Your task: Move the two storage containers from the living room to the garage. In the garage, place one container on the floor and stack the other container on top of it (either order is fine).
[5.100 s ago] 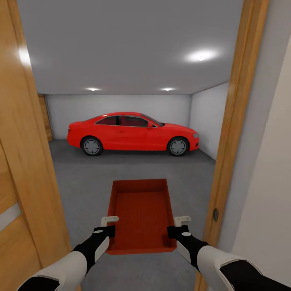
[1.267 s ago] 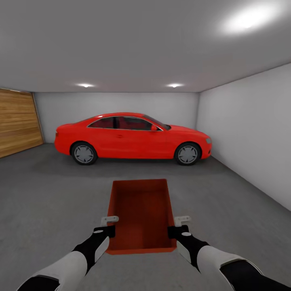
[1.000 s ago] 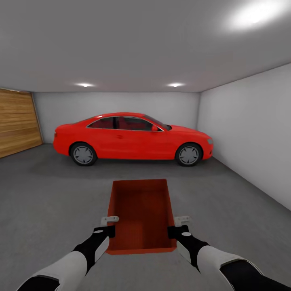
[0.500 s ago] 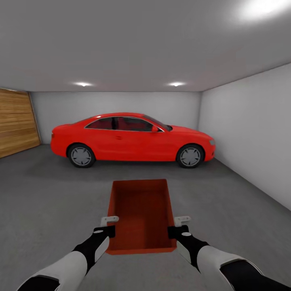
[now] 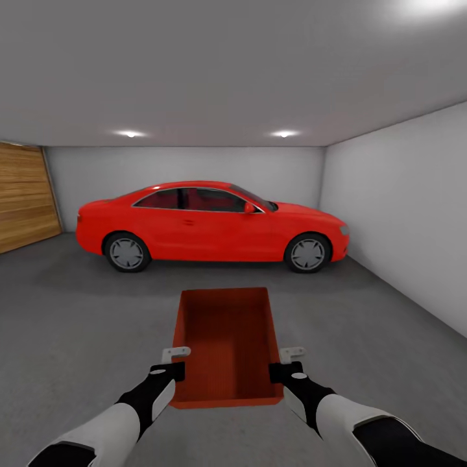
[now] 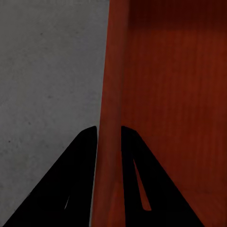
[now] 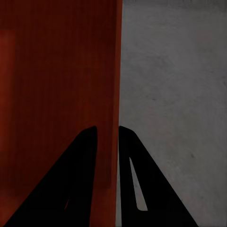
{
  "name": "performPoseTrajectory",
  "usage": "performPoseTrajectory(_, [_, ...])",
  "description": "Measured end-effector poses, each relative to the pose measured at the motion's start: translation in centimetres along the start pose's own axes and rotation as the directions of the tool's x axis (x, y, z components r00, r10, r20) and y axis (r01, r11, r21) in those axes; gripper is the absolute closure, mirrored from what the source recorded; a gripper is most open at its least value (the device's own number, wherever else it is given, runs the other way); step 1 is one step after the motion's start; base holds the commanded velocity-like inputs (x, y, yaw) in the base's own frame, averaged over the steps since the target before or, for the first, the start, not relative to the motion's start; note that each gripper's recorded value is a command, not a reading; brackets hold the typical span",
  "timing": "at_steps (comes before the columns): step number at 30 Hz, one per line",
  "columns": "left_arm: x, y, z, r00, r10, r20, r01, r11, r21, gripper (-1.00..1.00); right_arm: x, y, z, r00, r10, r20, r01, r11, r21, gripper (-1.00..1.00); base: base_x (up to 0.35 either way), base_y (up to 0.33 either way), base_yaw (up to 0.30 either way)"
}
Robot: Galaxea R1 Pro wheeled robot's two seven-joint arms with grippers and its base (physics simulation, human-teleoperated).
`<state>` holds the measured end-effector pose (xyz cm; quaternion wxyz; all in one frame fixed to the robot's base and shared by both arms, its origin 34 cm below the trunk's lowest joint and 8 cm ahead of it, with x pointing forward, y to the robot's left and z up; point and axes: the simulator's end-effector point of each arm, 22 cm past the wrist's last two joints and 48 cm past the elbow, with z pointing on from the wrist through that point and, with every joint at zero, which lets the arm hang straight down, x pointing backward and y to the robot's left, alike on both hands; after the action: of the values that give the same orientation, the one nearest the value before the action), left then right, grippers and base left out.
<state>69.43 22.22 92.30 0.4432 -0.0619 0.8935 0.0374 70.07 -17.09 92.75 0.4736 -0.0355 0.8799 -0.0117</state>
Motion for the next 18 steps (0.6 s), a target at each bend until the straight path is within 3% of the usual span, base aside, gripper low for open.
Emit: performPoseTrajectory(18, [0.00,0.00,0.00,1.000,0.000,0.000,0.000,1.000,0.000,1.00,0.00,0.01,0.00,1.000,0.000,0.000,0.000,1.000,0.000,1.00,0.322,0.000,0.000])
